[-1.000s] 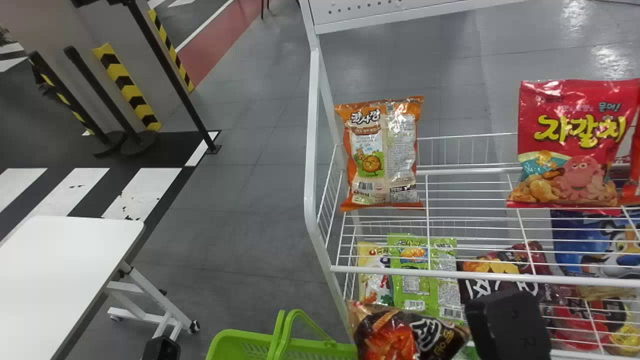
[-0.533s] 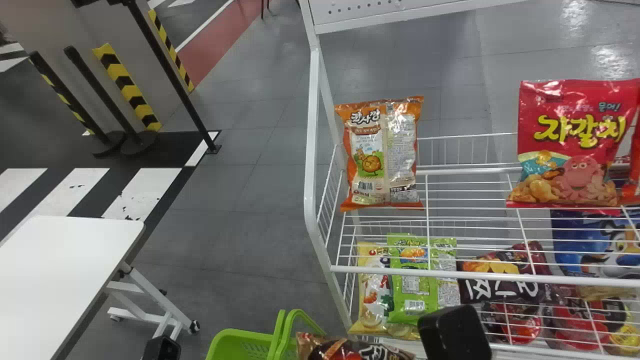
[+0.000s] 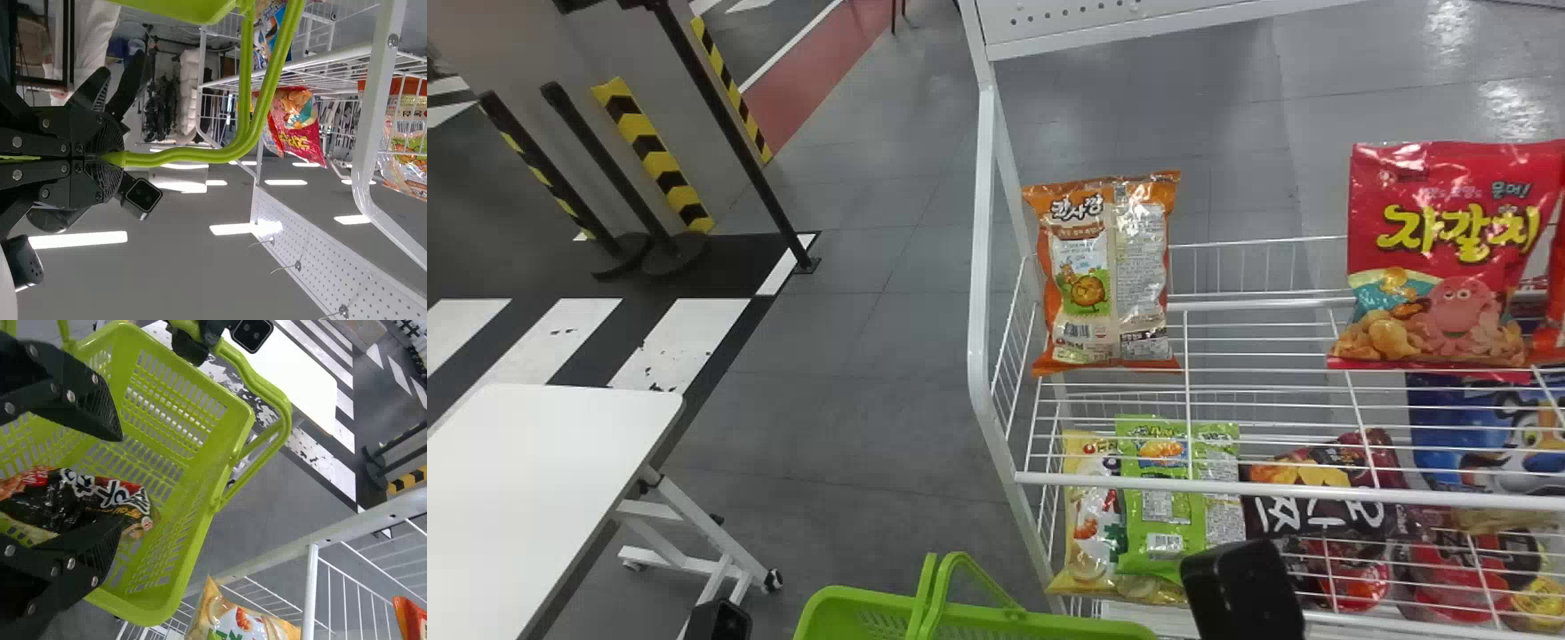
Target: Hold basket handle with left hand then pick spicy shrimp crackers with right hand and place into basket
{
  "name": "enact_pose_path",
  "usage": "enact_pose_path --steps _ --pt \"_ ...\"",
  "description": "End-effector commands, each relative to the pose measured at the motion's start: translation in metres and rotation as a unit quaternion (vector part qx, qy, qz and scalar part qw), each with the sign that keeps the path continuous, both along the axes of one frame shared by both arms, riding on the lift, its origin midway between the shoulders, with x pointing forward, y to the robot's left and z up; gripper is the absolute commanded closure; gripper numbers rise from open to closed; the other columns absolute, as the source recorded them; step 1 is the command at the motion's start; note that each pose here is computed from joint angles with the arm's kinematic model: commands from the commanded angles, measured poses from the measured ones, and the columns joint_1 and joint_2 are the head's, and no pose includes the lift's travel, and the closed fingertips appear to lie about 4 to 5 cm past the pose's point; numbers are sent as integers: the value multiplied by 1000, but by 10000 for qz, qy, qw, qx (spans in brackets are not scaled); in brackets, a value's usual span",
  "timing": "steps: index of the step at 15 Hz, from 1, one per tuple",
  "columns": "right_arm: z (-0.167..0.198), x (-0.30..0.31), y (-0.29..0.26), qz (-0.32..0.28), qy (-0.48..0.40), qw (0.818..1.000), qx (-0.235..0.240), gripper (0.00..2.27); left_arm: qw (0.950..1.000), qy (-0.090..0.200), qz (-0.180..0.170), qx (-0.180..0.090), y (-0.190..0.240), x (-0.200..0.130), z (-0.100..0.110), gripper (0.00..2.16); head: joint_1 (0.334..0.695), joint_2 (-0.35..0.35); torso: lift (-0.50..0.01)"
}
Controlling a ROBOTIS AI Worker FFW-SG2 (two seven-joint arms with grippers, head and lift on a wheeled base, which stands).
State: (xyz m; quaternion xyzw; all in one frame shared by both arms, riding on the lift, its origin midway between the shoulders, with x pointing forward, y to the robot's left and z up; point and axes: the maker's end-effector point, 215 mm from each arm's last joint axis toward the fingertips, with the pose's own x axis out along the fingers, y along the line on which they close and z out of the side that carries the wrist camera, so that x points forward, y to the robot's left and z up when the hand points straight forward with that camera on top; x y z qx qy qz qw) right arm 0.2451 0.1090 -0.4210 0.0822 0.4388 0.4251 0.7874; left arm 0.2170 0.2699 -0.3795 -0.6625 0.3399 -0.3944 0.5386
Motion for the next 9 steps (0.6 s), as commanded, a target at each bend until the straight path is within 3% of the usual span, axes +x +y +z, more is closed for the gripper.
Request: enact_pose_path --steps 1,3,5,9 --pt "16 31 -12 -392 -464 9979 238 63 10000 -10 19 -68 1 0 2 2148 695 350 -10" --pt "17 54 -33 -752 -748 9942 198 76 10000 -1 34 -87 2 2 1 2148 695 350 -10" --pt "33 88 -57 -1256 -1649 9782 130 87 9999 -3 19 -107 0 3 1 2148 695 350 -10" --pt "35 125 -138 -2127 -2549 9433 -51 87 9999 51 53 -127 2 3 -2 2148 695 350 -10"
